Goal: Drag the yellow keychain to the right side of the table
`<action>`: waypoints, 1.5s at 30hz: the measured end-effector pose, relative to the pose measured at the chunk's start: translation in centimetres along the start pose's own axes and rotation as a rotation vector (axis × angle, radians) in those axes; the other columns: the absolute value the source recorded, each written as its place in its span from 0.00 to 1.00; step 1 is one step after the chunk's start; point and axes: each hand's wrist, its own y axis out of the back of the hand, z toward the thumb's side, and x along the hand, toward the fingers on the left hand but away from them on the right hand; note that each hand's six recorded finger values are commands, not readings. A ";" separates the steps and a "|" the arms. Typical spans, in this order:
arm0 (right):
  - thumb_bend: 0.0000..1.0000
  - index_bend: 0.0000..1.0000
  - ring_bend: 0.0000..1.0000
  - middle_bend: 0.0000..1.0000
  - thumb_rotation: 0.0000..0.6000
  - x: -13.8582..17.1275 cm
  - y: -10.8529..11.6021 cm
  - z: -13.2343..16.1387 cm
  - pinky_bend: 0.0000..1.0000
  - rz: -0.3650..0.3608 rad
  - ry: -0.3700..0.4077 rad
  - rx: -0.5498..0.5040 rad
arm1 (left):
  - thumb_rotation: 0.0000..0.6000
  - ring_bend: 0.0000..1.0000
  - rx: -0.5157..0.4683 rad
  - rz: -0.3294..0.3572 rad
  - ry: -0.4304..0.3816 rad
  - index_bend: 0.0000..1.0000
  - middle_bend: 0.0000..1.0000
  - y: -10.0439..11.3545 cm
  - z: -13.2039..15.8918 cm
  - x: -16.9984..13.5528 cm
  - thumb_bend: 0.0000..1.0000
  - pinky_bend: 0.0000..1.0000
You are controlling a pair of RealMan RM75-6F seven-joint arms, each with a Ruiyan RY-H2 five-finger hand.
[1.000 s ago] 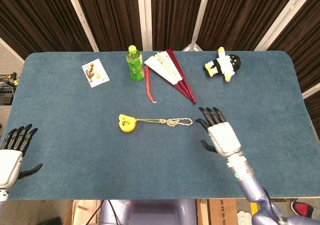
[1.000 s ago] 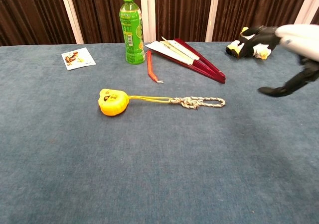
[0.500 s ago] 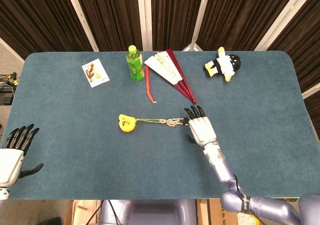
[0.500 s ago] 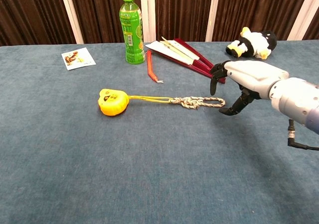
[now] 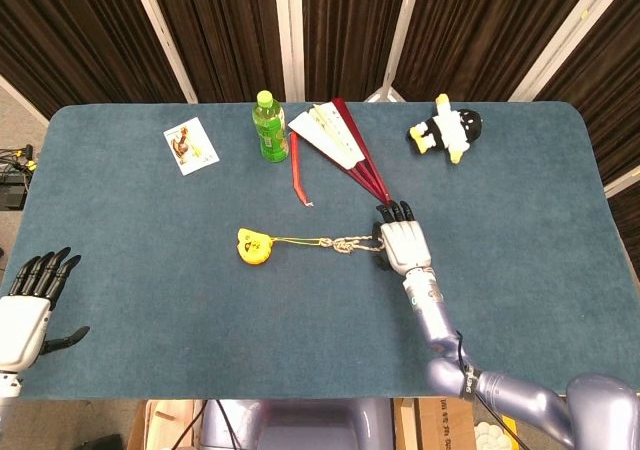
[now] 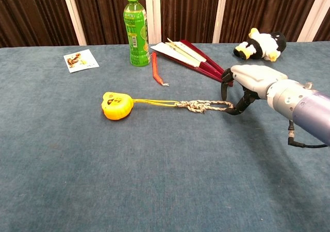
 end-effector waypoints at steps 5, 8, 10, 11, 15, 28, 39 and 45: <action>0.35 0.54 0.02 0.18 1.00 -0.2 -0.5 -0.2 0.04 0.012 -0.015 -0.009 | 1.00 0.00 -0.002 -0.001 0.003 0.00 0.00 0.0 0.0 0.0 0.00 0.00; 0.36 0.54 0.02 0.18 1.00 -0.4 -0.7 -0.3 0.04 0.014 -0.023 -0.011 | 1.00 0.00 -0.004 0.000 0.003 0.00 0.00 0.0 0.0 0.0 0.00 0.00; 0.38 0.55 0.02 0.18 1.00 -0.4 -0.9 -0.3 0.04 0.016 -0.025 -0.008 | 1.00 0.00 -0.005 -0.001 0.004 0.00 0.00 0.0 0.0 0.0 0.00 0.00; 0.39 0.55 0.02 0.18 1.00 -0.4 -0.9 -0.3 0.04 0.016 -0.024 -0.007 | 1.00 0.00 -0.005 -0.002 0.004 0.00 0.00 0.0 0.0 0.0 0.00 0.00; 0.39 0.55 0.02 0.18 1.00 -0.4 -1.0 -0.4 0.04 0.018 -0.026 -0.008 | 1.00 0.00 -0.008 0.000 0.004 0.00 0.00 0.0 0.0 0.0 0.00 0.00; 0.39 0.55 0.02 0.18 1.00 -0.3 -1.5 -0.5 0.04 0.028 -0.034 -0.012 | 1.00 0.00 -0.010 0.001 0.005 0.00 0.00 0.1 -0.1 0.0 0.00 0.00; 0.39 0.57 0.02 0.18 1.00 -0.5 -1.8 -0.1 0.04 0.031 -0.032 -0.013 | 1.00 0.00 -0.013 -0.001 0.005 0.00 0.00 0.1 -0.1 0.1 0.00 0.00; 0.41 0.59 0.02 0.19 1.00 -0.5 -2.0 -0.2 0.04 0.036 -0.041 -0.020 | 1.00 0.00 -0.014 -0.002 0.005 0.00 0.00 0.1 -0.1 0.1 0.00 0.00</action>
